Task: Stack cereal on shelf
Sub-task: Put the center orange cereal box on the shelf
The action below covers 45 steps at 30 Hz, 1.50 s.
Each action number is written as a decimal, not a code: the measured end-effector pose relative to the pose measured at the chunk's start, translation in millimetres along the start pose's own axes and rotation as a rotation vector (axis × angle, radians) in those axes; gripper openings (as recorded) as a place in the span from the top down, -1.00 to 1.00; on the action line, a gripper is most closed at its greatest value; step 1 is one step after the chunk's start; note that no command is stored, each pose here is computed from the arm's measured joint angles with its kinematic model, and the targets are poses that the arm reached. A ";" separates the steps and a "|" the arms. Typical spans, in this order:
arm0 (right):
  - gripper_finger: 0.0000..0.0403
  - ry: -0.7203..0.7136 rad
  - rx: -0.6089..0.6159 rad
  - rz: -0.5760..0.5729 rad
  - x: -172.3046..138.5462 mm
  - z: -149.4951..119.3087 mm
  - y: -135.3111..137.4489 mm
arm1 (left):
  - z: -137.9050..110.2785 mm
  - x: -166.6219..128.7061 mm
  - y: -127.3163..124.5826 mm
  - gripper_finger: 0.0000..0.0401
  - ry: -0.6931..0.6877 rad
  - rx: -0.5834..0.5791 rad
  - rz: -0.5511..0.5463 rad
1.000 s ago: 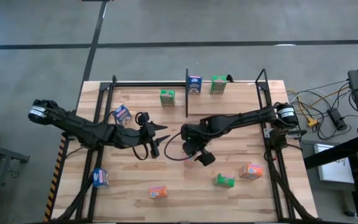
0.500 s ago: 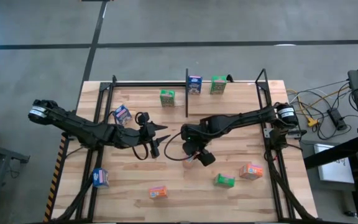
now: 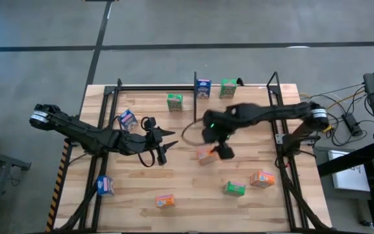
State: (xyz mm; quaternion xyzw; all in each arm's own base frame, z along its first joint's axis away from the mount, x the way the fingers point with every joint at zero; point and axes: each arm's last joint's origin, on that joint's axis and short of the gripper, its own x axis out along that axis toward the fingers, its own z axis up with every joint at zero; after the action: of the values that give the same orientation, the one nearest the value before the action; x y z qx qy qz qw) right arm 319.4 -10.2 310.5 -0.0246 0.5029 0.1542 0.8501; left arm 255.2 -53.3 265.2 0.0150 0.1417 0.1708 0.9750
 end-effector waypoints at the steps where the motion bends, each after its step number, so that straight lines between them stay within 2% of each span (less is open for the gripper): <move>1: -0.11 -0.001 0.029 -0.029 -10.7 -4.5 -3.0 | 0.1 0.0 0.0 0.22 -0.001 -0.001 0.000; 6: -0.11 -0.035 0.163 -0.243 -62.8 -32.7 -21.7 | 0.4 0.0 0.0 0.22 -0.003 0.005 0.000; 9: -0.11 -0.078 0.230 -0.302 -82.6 -50.8 -31.3 | 0.5 0.0 0.0 0.22 -0.005 0.008 -0.001; 12: -0.11 -0.128 0.277 -0.315 -88.6 -65.6 -32.8 | 0.6 0.0 -0.1 0.22 -0.005 0.007 -0.001; 18: -0.11 -0.125 0.363 -0.281 -67.8 -86.7 -27.6 | 0.8 0.1 0.2 0.22 -0.007 0.012 0.001; 23: -0.11 -0.047 0.443 -0.209 -39.7 -102.8 -19.9 | 2.0 0.1 0.0 0.22 -0.018 -0.014 -0.001; 28: -0.11 0.055 0.414 -0.121 -7.3 -121.5 -7.7 | 2.1 0.1 0.0 0.22 -0.018 -0.016 -0.001; 32: -0.11 0.045 0.359 -0.104 10.7 -127.6 -1.0 | 2.1 0.1 0.0 0.22 -0.018 -0.014 -0.001; 36: -0.11 0.008 0.326 -0.098 19.8 -127.7 3.0 | 2.1 0.1 0.1 0.22 -0.018 -0.014 0.000; 41: -0.11 0.010 0.391 -0.085 20.8 -127.5 5.8 | 2.1 0.1 0.1 0.22 -0.018 -0.014 0.000; 45: -0.19 0.001 0.440 -0.019 20.5 -126.2 8.2 | 2.1 0.1 0.1 0.22 -0.018 -0.014 0.000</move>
State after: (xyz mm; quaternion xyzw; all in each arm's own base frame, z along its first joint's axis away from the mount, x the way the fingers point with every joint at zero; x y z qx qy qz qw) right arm 219.3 -22.3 231.5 0.1566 0.5246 0.0327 0.8362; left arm 255.9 -53.2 267.2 0.0098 0.1315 0.1719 0.9763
